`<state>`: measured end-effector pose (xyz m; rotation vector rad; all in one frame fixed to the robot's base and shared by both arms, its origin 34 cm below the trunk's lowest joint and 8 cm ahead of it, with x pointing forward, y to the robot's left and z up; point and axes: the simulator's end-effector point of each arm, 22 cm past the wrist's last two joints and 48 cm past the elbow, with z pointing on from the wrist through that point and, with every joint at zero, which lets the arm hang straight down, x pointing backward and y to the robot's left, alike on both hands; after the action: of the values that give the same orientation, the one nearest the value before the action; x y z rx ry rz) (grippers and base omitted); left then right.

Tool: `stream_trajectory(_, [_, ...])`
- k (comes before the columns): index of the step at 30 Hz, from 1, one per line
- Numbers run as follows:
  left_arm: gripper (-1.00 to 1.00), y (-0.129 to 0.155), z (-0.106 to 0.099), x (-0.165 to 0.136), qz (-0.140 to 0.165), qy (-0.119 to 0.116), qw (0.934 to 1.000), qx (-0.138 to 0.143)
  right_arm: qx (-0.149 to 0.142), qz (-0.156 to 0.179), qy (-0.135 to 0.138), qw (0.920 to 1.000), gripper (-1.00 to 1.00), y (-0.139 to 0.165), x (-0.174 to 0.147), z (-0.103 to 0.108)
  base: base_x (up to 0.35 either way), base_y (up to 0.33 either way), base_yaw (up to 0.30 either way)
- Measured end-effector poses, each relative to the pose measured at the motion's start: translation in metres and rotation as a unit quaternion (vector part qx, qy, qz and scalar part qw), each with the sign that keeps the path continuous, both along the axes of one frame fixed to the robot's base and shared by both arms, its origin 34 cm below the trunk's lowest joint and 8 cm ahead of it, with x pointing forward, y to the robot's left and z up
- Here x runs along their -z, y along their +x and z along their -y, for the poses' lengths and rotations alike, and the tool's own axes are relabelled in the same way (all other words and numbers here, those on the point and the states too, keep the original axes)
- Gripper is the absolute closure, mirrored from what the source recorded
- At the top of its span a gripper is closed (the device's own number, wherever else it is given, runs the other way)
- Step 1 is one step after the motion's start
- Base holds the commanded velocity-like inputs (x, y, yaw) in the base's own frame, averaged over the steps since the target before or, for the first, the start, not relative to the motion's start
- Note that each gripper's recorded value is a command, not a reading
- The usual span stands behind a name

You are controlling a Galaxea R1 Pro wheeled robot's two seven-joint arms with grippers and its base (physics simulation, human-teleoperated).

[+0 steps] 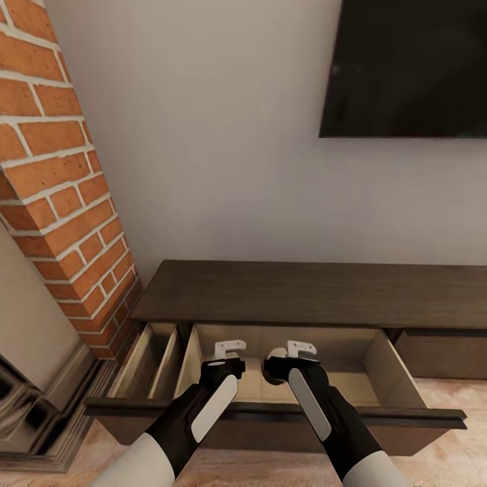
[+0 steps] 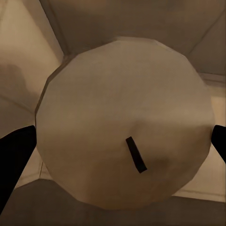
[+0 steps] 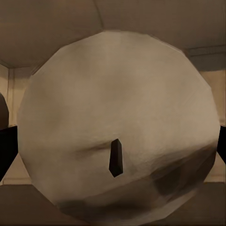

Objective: Place each of the two pumpkins and all three candles from the living room inside a cabinet in the living room (use any cabinet), then make sure every cabinet is closed, and position the cauldron so it is next to a table in the living room.

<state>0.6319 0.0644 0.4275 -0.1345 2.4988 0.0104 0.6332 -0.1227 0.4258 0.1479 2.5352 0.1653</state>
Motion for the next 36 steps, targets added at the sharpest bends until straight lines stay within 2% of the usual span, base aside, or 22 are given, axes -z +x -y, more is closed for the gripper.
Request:
stream_trajectory(7, [1.0,-0.004,-0.001,0.016,0.0,0.001,1.0,-0.001,-0.001,-0.004,-0.002,1.0,1.0,-0.006,0.017,0.001,0.0,0.0,0.0])
stream_trajectory(29, [1.0,-0.004,0.0,0.015,0.003,0.0,1.0,0.0,-0.002,-0.003,-0.001,1.0,1.0,-0.005,0.016,0.0,0.047,0.0,0.0])
stream_trajectory(36, [1.0,-0.007,0.0,0.026,0.002,0.001,1.0,-0.001,-0.002,-0.004,-0.001,1.0,1.0,-0.009,0.028,0.0,0.0,0.0,0.0])
